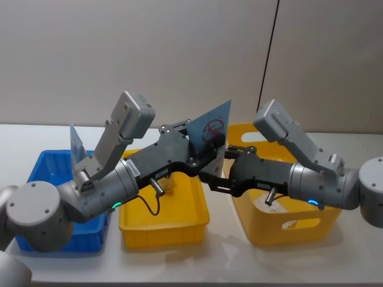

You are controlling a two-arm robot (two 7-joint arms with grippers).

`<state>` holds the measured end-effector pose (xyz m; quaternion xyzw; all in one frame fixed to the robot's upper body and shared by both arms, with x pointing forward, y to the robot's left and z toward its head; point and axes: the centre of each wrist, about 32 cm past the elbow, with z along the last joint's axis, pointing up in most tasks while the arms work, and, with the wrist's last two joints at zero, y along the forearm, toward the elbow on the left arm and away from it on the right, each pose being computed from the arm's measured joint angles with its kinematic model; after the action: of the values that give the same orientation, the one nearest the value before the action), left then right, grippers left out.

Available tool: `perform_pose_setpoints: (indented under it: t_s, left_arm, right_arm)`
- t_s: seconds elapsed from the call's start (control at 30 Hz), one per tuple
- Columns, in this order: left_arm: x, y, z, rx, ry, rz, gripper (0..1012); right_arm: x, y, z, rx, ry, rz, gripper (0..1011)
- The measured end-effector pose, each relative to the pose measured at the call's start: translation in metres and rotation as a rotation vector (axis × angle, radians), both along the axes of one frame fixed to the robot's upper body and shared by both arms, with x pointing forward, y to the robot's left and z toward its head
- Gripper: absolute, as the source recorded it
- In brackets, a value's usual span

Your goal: Bimanual collaborative sorting of washing and personal care products

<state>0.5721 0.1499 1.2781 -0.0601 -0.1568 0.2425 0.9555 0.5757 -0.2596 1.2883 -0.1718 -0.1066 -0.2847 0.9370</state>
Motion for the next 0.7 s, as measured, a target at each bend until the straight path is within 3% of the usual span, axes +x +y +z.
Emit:
perform_pose_setpoints:
  t_s: [0.1, 0.23, 0.33, 0.6, 0.7]
  left_arm:
    - [0.0000, 0.0001, 0.0000, 0.000, 0.000, 0.000, 462]
    - [0.0000, 0.0001, 0.0000, 0.000, 0.000, 0.000, 640]
    - [0.0000, 0.0001, 0.0000, 0.000, 0.000, 0.000, 719]
    - [0.0000, 0.0001, 0.0000, 0.000, 0.000, 0.000, 955]
    - [0.0000, 0.0001, 0.0000, 0.000, 0.000, 0.000, 1001]
  right_arm:
    - [0.000, 0.000, 0.000, 0.002, -0.002, -0.003, 634]
    - [-0.001, -0.001, 0.000, 0.021, 0.007, -0.019, 634]
    - [-0.001, -0.002, 0.001, 0.036, 0.015, -0.033, 634]
    - [0.000, -0.008, 0.002, 0.114, 0.057, -0.113, 634]
    - [0.001, -0.010, 0.003, 0.140, 0.077, -0.152, 629]
